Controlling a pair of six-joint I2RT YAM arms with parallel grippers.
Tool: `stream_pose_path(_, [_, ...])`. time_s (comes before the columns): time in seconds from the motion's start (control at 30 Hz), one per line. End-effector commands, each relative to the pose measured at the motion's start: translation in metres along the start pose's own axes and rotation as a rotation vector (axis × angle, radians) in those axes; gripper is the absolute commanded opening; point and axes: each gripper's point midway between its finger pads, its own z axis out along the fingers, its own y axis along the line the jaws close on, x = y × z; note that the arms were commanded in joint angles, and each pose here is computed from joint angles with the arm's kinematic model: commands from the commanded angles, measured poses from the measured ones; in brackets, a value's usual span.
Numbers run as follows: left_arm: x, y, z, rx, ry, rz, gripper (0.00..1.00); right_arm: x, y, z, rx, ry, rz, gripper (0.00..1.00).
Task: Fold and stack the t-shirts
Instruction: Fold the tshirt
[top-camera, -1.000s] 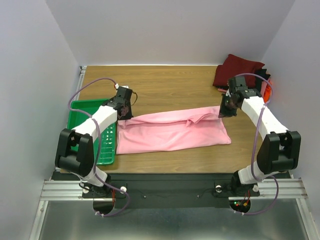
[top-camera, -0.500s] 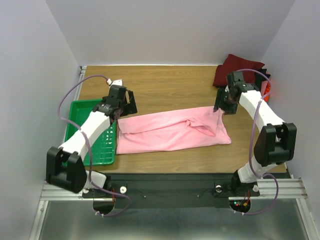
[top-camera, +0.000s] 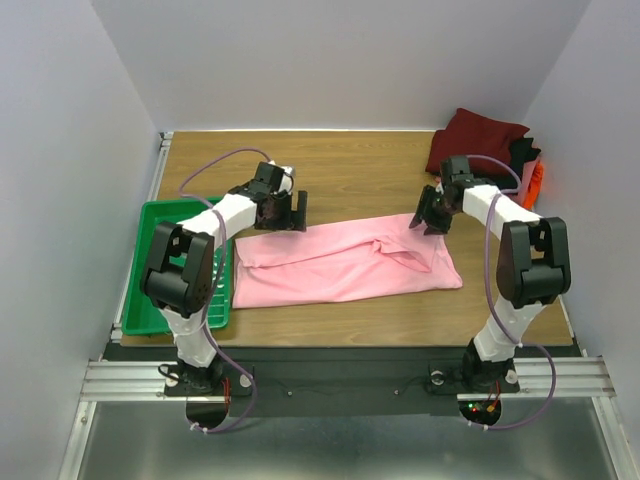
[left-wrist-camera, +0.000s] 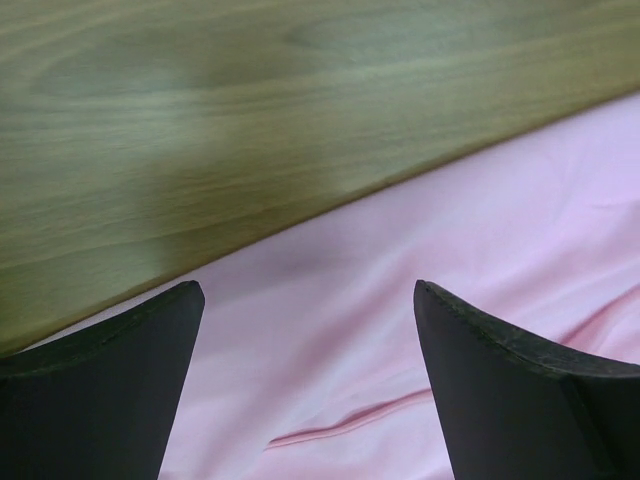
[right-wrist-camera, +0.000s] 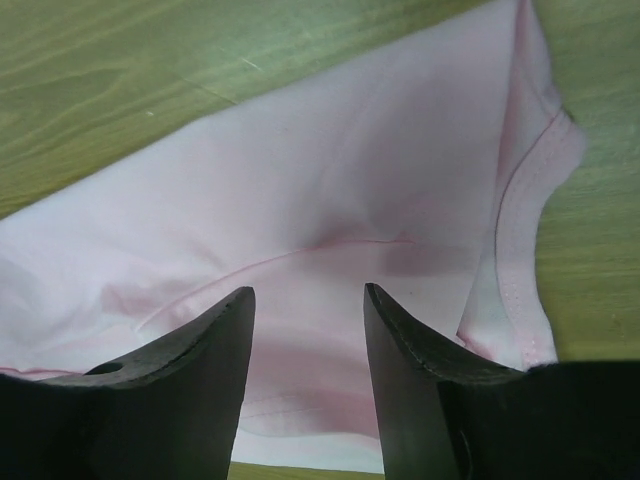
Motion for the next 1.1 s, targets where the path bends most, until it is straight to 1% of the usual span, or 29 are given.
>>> stream_pose_path(0.0, [-0.005, -0.044, -0.006, 0.194, -0.006, 0.144, 0.98, 0.005, 0.000, 0.013, -0.027, 0.011, 0.048, 0.53])
stream_pose_path(0.1, [0.014, -0.059, 0.002, 0.292, 0.054, 0.206, 0.98, 0.015, -0.013, 0.025, 0.022, 0.038, 0.069, 0.53])
stream_pose_path(0.13, [0.024, -0.063, 0.007, 0.328, 0.091, 0.210, 0.98, 0.020, -0.018, 0.028, 0.041, 0.050, 0.075, 0.53])
stream_pose_path(0.27, [0.046, -0.067, 0.023, 0.359, 0.178, 0.231, 0.97, 0.023, -0.042, 0.036, 0.104, 0.063, 0.127, 0.53])
stream_pose_path(0.33, [0.051, -0.074, 0.028, 0.381, 0.207, 0.249, 0.97, 0.021, -0.053, 0.034, 0.130, 0.054, 0.155, 0.54])
stream_pose_path(0.43, [0.046, -0.087, 0.031, 0.413, 0.213, 0.265, 0.97, 0.009, -0.075, 0.027, 0.169, 0.016, 0.193, 0.55])
stream_pose_path(0.47, [0.043, -0.092, 0.036, 0.426, 0.215, 0.296, 0.97, 0.004, -0.086, 0.024, 0.182, 0.004, 0.220, 0.56])
stream_pose_path(0.53, [0.039, -0.102, 0.040, 0.447, 0.225, 0.317, 0.97, -0.005, -0.096, 0.020, 0.187, -0.013, 0.242, 0.56])
stream_pose_path(0.57, [0.034, -0.112, 0.043, 0.477, 0.234, 0.329, 0.97, -0.010, -0.107, 0.019, 0.206, -0.025, 0.254, 0.56])
stream_pose_path(0.6, [0.038, -0.118, 0.050, 0.507, 0.260, 0.326, 0.97, -0.015, -0.111, 0.016, 0.212, -0.037, 0.256, 0.56])
stream_pose_path(0.67, [0.021, -0.136, 0.050, 0.540, 0.238, 0.348, 0.97, -0.023, -0.127, 0.011, 0.241, -0.056, 0.269, 0.56])
stream_pose_path(0.73, [0.023, -0.154, 0.055, 0.563, 0.247, 0.375, 0.97, -0.033, -0.142, 0.005, 0.258, -0.072, 0.298, 0.56])
stream_pose_path(0.77, [0.012, -0.170, 0.051, 0.583, 0.218, 0.400, 0.97, -0.035, -0.148, 0.004, 0.265, -0.076, 0.299, 0.56])
stream_pose_path(0.83, [0.004, -0.183, 0.051, 0.593, 0.197, 0.409, 0.97, -0.045, -0.159, -0.003, 0.281, -0.100, 0.311, 0.57])
stream_pose_path(0.87, [-0.033, -0.194, 0.042, 0.566, 0.100, 0.406, 0.97, -0.057, -0.164, -0.009, 0.296, -0.122, 0.285, 0.57])
stream_pose_path(0.93, [-0.050, -0.197, 0.035, 0.548, 0.052, 0.415, 0.97, -0.068, -0.166, -0.014, 0.312, -0.150, 0.268, 0.59])
stream_pose_path(0.97, [-0.066, -0.193, 0.028, 0.499, 0.010, 0.389, 0.98, -0.073, -0.162, -0.017, 0.299, -0.159, 0.256, 0.59])
stream_pose_path(1.03, [-0.086, -0.186, 0.018, 0.436, -0.053, 0.356, 0.98, -0.084, -0.146, -0.023, 0.222, -0.173, 0.218, 0.62])
stream_pose_path(1.07, [-0.104, -0.175, 0.003, 0.380, -0.109, 0.326, 0.99, -0.090, -0.139, -0.031, 0.199, -0.195, 0.206, 0.62])
